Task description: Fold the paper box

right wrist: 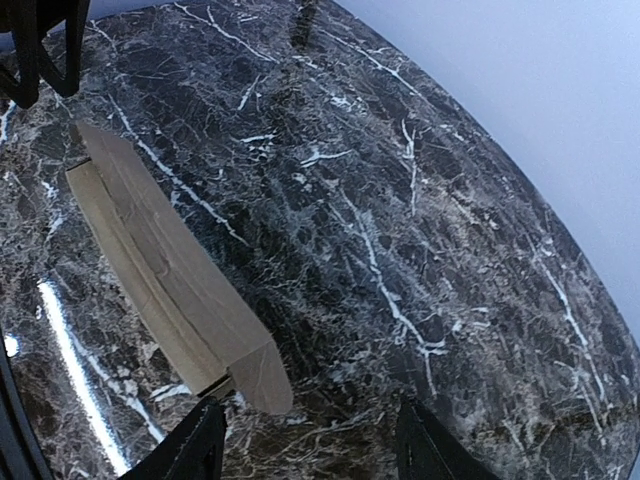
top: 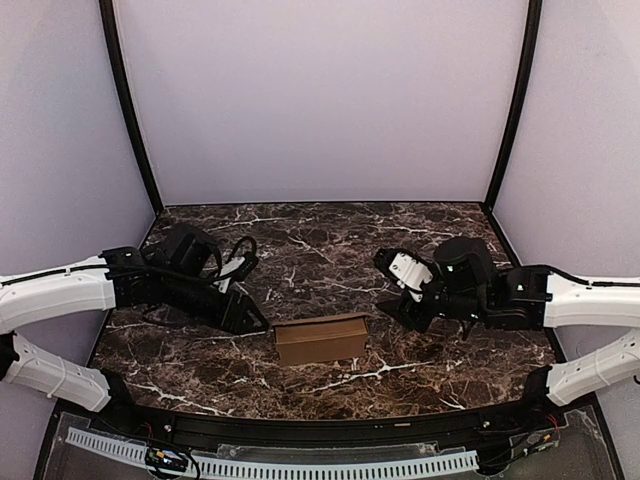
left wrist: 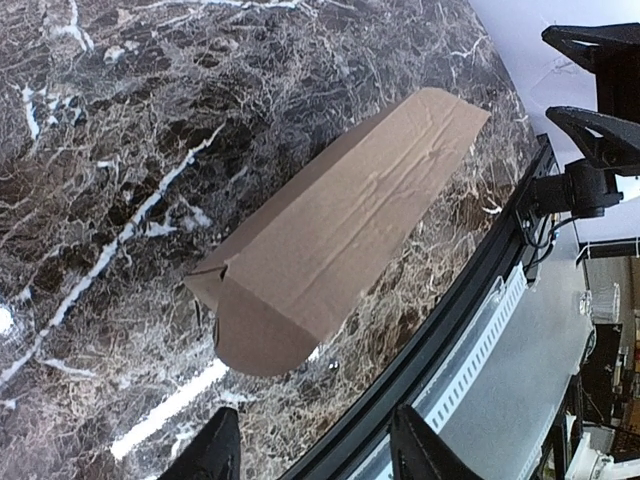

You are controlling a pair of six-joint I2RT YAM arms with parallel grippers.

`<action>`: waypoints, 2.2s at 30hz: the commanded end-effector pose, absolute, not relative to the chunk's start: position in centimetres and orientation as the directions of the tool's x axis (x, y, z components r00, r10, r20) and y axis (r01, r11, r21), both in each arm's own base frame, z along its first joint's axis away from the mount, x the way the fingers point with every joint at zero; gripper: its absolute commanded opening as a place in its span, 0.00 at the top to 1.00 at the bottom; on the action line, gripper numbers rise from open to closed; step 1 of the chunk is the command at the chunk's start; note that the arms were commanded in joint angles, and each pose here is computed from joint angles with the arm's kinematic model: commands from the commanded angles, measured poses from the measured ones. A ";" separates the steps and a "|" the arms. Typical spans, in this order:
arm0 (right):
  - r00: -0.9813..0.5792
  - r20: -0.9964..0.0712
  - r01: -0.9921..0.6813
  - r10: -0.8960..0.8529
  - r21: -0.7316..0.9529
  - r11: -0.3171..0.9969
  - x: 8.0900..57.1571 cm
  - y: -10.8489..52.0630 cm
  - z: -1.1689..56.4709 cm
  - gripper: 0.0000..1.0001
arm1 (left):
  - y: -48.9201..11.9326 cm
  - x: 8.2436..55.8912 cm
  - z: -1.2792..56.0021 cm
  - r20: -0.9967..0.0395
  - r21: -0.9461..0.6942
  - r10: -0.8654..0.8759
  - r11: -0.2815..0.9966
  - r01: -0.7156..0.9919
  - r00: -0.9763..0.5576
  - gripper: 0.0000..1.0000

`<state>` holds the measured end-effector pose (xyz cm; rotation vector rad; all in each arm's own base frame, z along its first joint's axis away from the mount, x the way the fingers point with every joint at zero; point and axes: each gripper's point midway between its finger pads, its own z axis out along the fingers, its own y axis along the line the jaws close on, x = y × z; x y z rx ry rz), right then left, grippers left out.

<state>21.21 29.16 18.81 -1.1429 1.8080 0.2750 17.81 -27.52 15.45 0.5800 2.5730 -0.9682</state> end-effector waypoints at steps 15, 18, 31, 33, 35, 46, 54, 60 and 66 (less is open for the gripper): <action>-0.247 -0.737 -0.871 -0.629 -0.116 0.478 19.2 30.6 13.7 0.55 | -27.7 16.8 13.2 -0.353 -0.332 0.469 0.746 0.577 -0.810 0.53; -0.248 -0.728 -0.870 -0.640 -0.123 0.477 19.6 31.0 13.4 0.58 | -27.9 17.0 13.1 -0.360 -0.300 0.481 0.751 0.588 -0.799 0.53; -0.227 -0.717 -0.857 -0.659 -0.174 0.485 20.7 31.6 13.9 0.63 | -27.8 17.7 13.3 -0.368 -0.233 0.496 0.770 0.595 -0.786 0.54; -0.228 -0.718 -0.859 -0.658 -0.170 0.483 20.7 31.6 13.9 0.65 | -27.9 17.6 13.1 -0.364 -0.231 0.501 0.768 0.597 -0.785 0.54; -0.226 -0.716 -0.861 -0.660 -0.170 0.479 20.6 31.7 13.8 0.67 | -28.0 17.5 13.0 -0.361 -0.233 0.504 0.765 0.600 -0.784 0.54; -0.229 -0.713 -0.862 -0.663 -0.167 0.478 20.4 31.8 13.8 0.78 | -28.7 17.5 12.6 -0.363 -0.229 0.514 0.759 0.609 -0.777 0.56; -0.228 -0.712 -0.863 -0.665 -0.168 0.476 20.5 31.9 13.8 0.82 | -28.9 17.9 12.3 -0.368 -0.210 0.519 0.762 0.613 -0.772 0.59; -0.227 -0.702 -0.854 -0.675 -0.189 0.484 20.9 31.8 13.6 0.78 | -29.2 18.0 12.4 -0.374 -0.206 0.523 0.758 0.619 -0.766 0.61; -0.221 -0.700 -0.847 -0.679 -0.209 0.490 21.4 32.0 13.8 0.79 | -29.3 18.1 12.5 -0.377 -0.202 0.528 0.755 0.624 -0.761 0.63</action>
